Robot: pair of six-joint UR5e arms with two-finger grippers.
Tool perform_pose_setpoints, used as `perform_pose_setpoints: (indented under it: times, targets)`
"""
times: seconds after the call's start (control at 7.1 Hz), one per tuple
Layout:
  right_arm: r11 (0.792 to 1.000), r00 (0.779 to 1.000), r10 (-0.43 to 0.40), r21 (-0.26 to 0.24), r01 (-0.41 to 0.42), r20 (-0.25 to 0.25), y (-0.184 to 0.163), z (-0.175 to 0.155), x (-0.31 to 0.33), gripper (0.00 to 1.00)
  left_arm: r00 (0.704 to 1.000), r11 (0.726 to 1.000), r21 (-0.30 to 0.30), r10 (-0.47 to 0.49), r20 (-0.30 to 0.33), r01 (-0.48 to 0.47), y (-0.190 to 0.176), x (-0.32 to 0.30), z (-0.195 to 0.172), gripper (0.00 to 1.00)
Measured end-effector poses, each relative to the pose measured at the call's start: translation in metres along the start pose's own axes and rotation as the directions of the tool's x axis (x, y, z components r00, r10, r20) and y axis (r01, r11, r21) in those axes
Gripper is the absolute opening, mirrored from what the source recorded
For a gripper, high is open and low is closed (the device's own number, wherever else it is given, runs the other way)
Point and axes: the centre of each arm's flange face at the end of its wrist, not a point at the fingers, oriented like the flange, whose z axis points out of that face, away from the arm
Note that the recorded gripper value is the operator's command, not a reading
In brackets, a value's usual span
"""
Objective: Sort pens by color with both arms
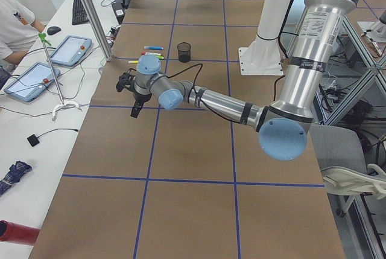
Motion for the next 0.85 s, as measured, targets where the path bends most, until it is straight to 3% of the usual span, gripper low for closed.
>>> perform_pose_setpoints:
  times: [0.42,0.85]
  targets:
    - [0.997,1.0,-0.006,-0.076,0.007,0.021,0.02,-0.004,0.072,0.99,0.997,0.983,-0.18,0.041,0.065,-0.029,0.022,-0.07,-0.011,0.99]
    - [0.986,1.0,-0.025,-0.162,0.028,0.016,0.018,0.009,0.06,0.99,0.999,0.971,-0.233,-0.05,-0.005,0.048,0.043,-0.081,-0.012,0.99]
